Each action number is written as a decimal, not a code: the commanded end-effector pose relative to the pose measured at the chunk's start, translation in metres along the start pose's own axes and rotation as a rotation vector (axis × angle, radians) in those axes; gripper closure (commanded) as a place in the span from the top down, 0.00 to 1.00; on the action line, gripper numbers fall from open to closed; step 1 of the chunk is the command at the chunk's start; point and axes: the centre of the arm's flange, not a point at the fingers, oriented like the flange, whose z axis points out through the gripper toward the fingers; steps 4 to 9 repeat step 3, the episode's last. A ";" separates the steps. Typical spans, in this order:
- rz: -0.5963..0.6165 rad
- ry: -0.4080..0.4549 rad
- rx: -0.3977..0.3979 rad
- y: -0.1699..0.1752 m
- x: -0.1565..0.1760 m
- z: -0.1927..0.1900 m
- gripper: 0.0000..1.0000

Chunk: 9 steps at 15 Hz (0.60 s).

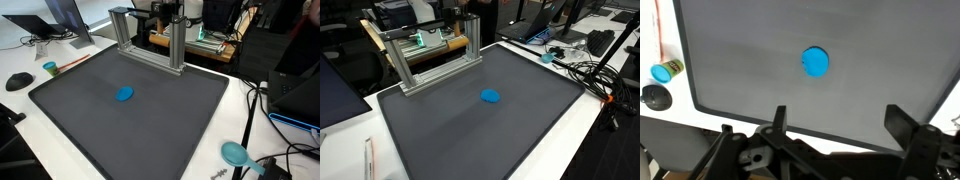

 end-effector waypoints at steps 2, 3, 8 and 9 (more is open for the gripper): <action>0.000 -0.001 0.001 0.000 0.001 0.001 1.00; -0.001 -0.001 0.001 0.000 0.001 0.001 1.00; -0.001 -0.001 0.001 0.000 0.001 0.001 1.00; -0.001 -0.001 0.001 0.000 0.001 0.001 1.00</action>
